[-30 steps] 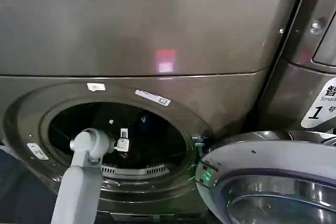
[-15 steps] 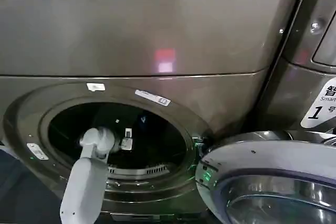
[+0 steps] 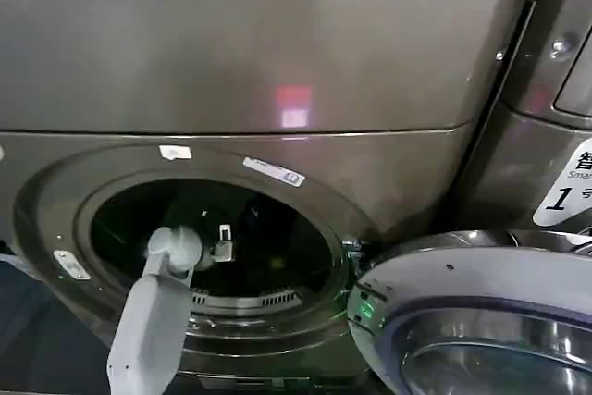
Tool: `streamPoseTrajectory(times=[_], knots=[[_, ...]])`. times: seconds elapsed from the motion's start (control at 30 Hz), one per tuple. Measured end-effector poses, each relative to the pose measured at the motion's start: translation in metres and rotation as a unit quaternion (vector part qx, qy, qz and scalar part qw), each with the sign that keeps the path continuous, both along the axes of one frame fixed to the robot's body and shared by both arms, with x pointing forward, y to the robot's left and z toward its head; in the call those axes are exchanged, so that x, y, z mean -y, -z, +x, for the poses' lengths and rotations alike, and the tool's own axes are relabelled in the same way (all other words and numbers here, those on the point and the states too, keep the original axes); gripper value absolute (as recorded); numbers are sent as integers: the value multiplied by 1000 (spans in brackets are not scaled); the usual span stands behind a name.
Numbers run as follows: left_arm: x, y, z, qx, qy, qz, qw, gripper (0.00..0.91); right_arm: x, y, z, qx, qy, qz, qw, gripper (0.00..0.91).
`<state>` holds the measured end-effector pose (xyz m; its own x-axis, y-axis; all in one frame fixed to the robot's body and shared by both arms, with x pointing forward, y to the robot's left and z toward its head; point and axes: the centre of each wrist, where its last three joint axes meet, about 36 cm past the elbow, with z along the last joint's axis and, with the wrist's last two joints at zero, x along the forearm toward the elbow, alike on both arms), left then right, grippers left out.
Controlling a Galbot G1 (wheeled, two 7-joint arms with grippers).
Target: Grasp the clothes from the dryer.
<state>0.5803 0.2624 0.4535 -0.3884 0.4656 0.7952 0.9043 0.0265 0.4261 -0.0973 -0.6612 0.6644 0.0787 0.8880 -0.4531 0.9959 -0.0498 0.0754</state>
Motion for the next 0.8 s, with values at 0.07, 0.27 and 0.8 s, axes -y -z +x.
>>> streamPoseTrajectory(times=[0.07, 0.27, 0.8], knots=[[-1, -3, -1, 3, -3, -10, 1000, 0, 0, 0, 0, 0, -1, 0, 1000, 907], [-3, -18, -7, 21, -37, -66, 997, 0, -1, 3, 3, -4, -6, 2, 1000, 907], [20, -44, -15, 228, -282, -301, 882, 0, -3, 4, 18, -13, -25, 0, 1000, 907]])
